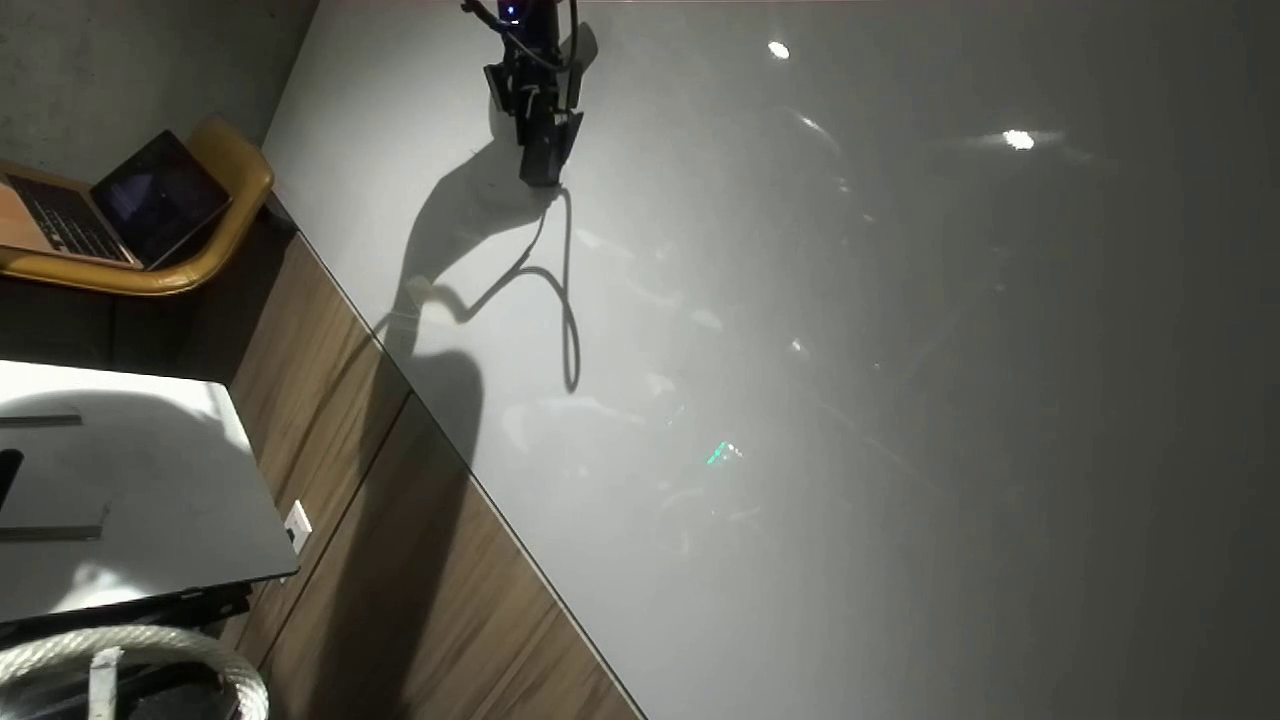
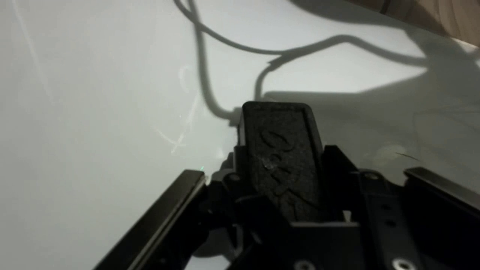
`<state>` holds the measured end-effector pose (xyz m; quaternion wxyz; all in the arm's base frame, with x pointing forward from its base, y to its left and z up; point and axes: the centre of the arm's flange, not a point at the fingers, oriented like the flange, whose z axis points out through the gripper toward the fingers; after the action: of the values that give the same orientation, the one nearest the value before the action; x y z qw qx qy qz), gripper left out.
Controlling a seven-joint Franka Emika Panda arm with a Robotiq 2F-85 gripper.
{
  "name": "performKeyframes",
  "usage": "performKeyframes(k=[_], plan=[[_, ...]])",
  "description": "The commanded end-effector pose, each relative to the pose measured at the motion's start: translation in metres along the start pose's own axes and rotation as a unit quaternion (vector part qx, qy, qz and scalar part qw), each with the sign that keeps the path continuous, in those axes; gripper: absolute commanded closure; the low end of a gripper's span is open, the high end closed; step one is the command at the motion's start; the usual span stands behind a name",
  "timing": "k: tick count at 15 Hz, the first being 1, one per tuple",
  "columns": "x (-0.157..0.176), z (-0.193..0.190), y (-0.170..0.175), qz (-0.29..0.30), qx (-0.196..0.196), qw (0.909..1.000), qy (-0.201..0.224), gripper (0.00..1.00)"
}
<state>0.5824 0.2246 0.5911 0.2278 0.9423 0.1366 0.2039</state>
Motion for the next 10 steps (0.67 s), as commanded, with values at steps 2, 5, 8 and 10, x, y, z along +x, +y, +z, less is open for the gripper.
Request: performKeyframes(k=[2, 5, 8, 10], plan=[[0.013, 0.029, -0.014, -0.008, 0.003, 0.9999, 0.01, 0.72], [0.021, 0.037, -0.048, -0.025, 0.01, 0.9996, 0.003, 0.72], [0.033, 0.036, -0.09, -0.046, 0.017, 0.9988, 0.005, 0.72], [0.038, 0.037, -0.118, -0.061, 0.02, 0.9979, 0.007, 0.72]])
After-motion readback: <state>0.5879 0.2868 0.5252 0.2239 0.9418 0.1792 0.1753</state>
